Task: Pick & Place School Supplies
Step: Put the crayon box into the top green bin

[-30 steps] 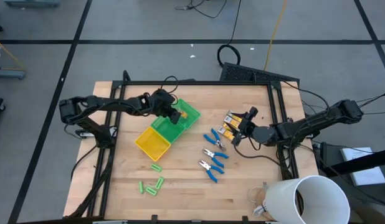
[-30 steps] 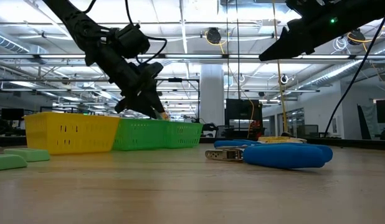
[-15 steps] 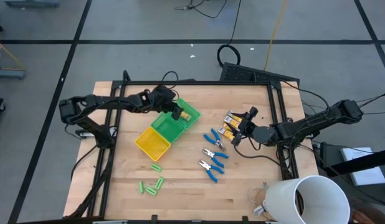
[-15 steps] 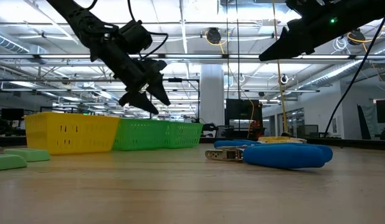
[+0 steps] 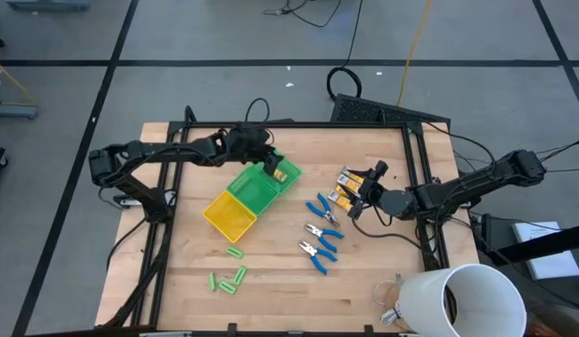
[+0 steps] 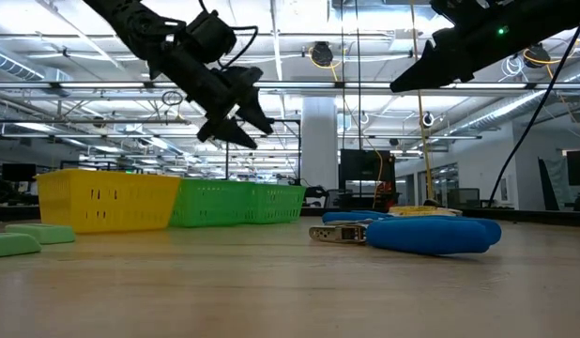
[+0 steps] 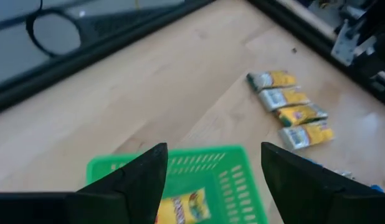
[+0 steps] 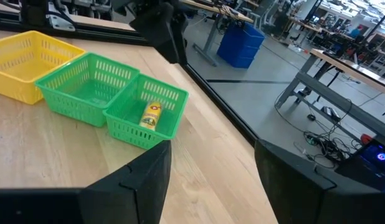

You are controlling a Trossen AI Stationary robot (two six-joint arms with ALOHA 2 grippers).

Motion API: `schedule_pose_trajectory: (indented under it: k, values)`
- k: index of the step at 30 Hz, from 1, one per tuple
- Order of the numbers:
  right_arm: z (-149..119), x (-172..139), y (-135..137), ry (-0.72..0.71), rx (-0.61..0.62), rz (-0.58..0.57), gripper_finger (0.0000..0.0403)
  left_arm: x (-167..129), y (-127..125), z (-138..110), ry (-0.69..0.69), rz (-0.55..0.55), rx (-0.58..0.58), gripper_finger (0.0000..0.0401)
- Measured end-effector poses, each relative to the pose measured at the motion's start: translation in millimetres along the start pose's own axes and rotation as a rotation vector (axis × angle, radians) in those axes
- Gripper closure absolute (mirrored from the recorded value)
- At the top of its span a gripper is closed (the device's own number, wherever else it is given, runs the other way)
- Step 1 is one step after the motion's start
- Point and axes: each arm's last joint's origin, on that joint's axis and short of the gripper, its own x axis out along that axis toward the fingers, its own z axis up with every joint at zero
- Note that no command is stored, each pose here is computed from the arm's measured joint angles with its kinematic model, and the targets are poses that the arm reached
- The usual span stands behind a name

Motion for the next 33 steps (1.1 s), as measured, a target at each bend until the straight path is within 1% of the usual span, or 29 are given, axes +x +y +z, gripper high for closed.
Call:
schedule_pose_trajectory:
  k: [6,9,12,13,17,22,27,29,33]
  values:
    - [0.0,0.0,0.1,0.000,0.011,0.004,0.0181,-0.6,-13.0,9.1,-0.117,-0.073,0.052,0.0145]
    - [0.2,0.2,2.0,0.001,0.048,0.078,0.0181,-1.5,-20.5,11.8,-0.156,-0.129,0.092,0.0141]
    - [0.1,1.2,3.3,0.005,0.054,0.158,0.0181,-3.0,-27.7,12.9,-0.186,-0.159,0.124,0.0140]
    - [0.0,1.7,3.2,0.007,0.056,0.172,0.0181,-4.4,-29.7,13.2,-0.191,-0.164,0.137,0.0141]
    - [-0.1,2.7,2.3,0.010,0.067,0.171,0.0181,-12.4,-36.6,15.0,-0.210,-0.183,0.174,0.0149]
    - [-0.6,2.5,2.9,0.015,0.076,0.190,0.0181,-42.5,-43.5,23.2,-0.243,-0.197,0.185,0.0161]
    - [-2.5,2.5,2.8,0.032,0.063,0.187,0.0181,-88.2,-45.5,31.6,-0.295,-0.202,0.262,0.0170]
    - [-3.3,2.7,2.5,0.038,0.058,0.183,0.0181,-102.8,-44.1,29.4,-0.331,-0.211,0.284,0.0172]
    - [-9.0,5.5,-1.1,0.092,0.077,0.158,0.0181,-122.3,-36.3,14.7,-0.405,-0.204,0.285,0.0172]
